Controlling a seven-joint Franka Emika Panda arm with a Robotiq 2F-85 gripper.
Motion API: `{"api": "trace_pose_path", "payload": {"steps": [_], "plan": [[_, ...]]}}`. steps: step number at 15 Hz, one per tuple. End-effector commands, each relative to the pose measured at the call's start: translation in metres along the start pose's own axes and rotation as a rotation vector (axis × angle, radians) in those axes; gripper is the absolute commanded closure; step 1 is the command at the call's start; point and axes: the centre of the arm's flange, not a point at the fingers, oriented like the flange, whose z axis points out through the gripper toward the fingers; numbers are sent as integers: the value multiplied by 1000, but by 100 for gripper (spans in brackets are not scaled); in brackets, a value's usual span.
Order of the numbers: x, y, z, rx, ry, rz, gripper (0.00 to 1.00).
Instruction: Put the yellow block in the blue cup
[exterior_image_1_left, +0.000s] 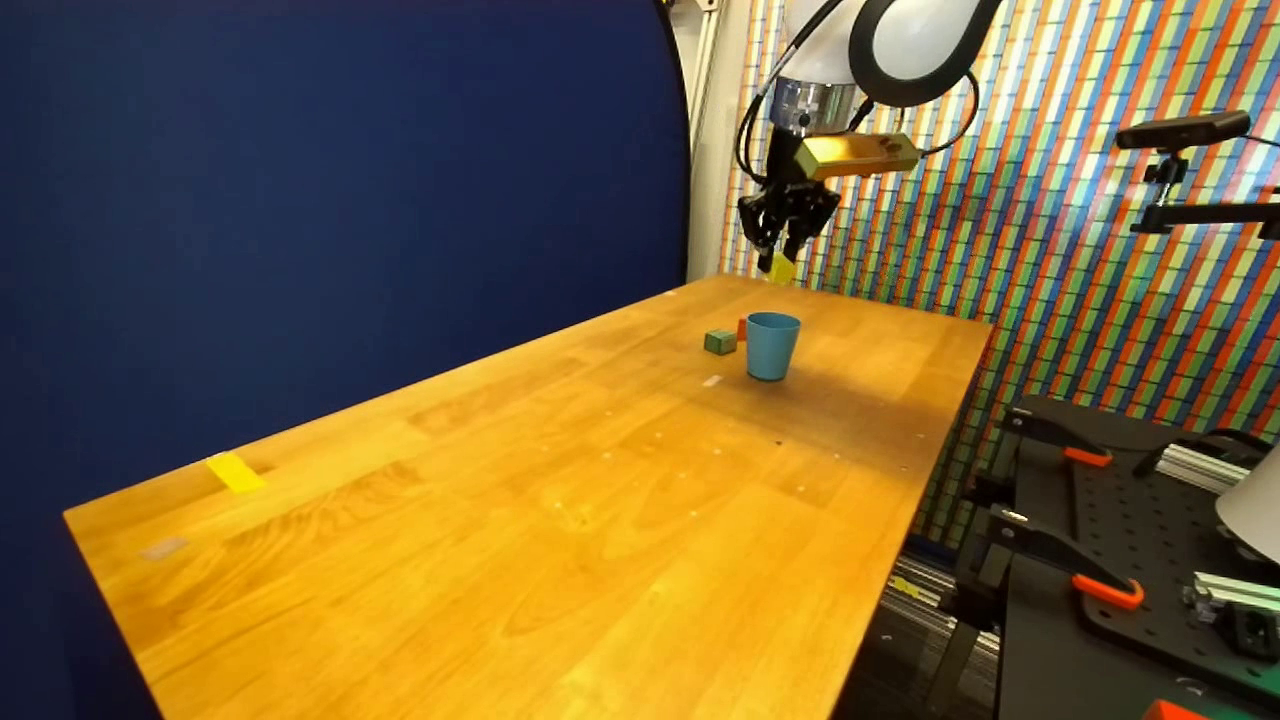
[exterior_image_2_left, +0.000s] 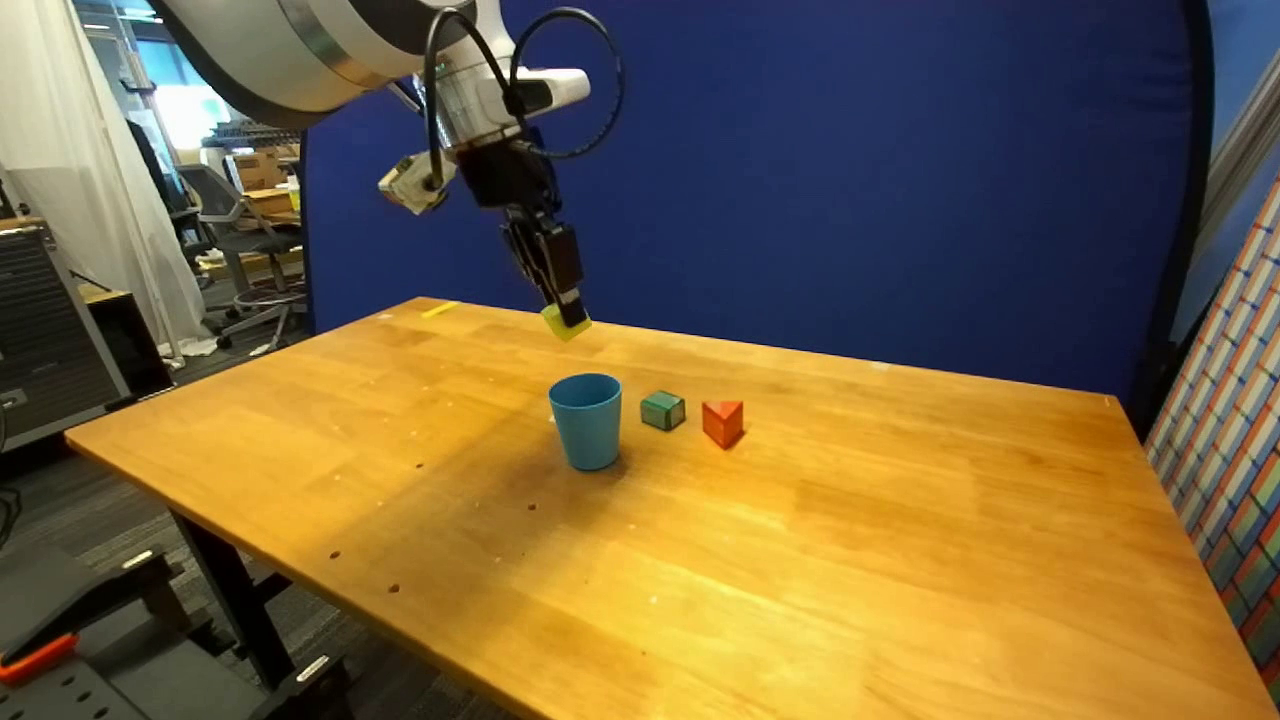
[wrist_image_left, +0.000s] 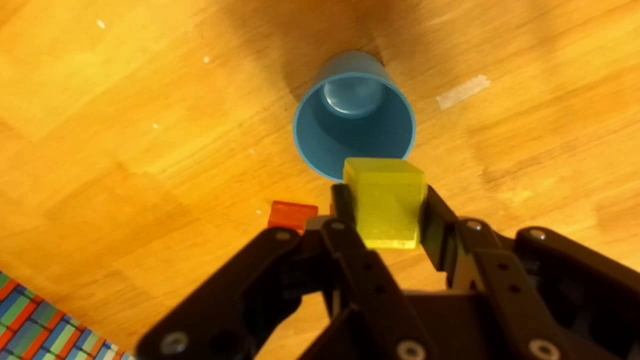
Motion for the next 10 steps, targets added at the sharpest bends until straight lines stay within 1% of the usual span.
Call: {"api": "trace_pose_path", "payload": {"steps": [1, 2, 5, 6, 7, 8, 9, 10], "plan": [[-8, 5, 9, -11, -25, 30, 37], [-9, 5, 11, -9, -36, 28, 31], [-12, 4, 15, 4, -60, 34, 7], [-14, 3, 15, 22, -78, 37, 1], [-16, 2, 14, 44, -98, 36, 0], [-16, -1, 20, 11, -74, 41, 10], [-18, -3, 20, 23, -86, 41, 4], [-20, -4, 21, 27, -90, 40, 0]]}}
